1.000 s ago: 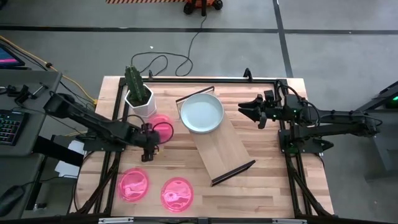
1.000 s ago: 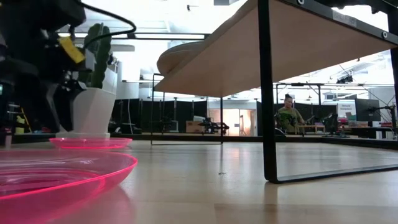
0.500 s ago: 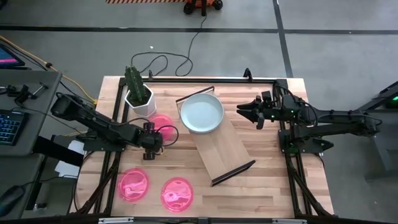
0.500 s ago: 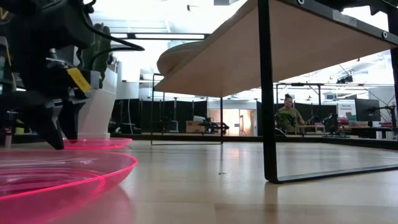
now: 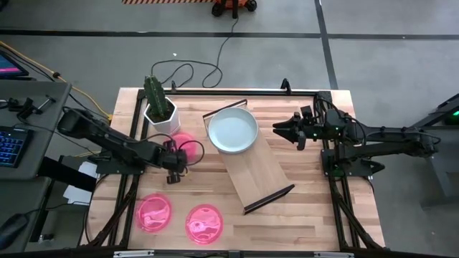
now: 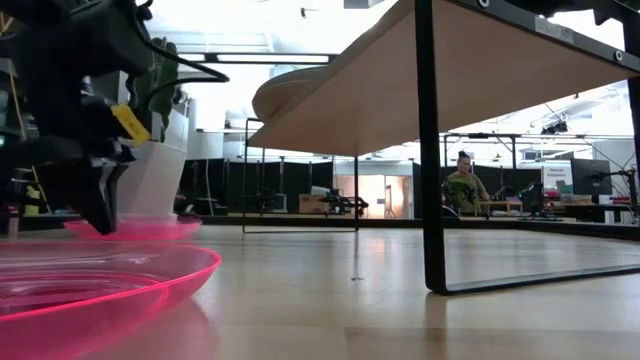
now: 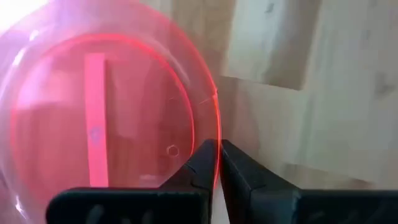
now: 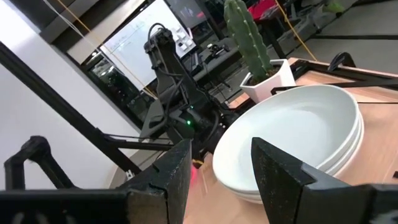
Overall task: Place and stack plates onto a shelf
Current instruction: Put the top pink transparent plate on the shelf
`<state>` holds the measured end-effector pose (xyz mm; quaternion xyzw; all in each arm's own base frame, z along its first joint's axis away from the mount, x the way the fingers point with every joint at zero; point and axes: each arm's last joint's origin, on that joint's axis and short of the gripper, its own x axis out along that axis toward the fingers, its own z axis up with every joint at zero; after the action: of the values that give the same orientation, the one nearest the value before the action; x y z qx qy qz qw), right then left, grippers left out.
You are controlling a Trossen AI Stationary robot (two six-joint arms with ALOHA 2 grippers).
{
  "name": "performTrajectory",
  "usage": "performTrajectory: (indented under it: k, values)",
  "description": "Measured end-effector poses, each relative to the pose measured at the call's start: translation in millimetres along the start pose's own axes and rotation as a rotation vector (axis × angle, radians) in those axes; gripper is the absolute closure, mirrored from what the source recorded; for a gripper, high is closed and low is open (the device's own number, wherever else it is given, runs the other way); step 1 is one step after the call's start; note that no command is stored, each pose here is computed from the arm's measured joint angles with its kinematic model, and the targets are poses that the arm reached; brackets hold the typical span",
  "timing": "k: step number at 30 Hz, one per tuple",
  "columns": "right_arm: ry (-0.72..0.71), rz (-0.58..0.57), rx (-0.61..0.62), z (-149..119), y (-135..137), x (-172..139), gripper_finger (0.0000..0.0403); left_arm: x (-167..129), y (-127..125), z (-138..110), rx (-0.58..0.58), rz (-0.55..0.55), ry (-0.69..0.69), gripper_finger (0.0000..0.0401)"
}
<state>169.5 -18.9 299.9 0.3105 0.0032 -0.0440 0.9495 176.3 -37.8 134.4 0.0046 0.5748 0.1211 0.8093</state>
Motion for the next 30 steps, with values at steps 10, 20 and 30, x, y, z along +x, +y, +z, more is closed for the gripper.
performTrajectory:
  k: [10, 20, 30]
  values:
    - [-0.001, 0.001, 0.0, 0, 0, 0, 0.0252, -44, -2, 24, -0.052, -0.19, -0.057, 0.04]
    - [-0.007, 0.015, -0.001, 1, 1, 0, 0.0252, -137, -13, 48, 0.069, -0.475, -0.123, 0.0401]
    - [-0.114, 0.091, -0.012, 11, 8, -2, 0.0252, -229, -13, 132, 0.233, -0.359, -0.474, 0.0401]
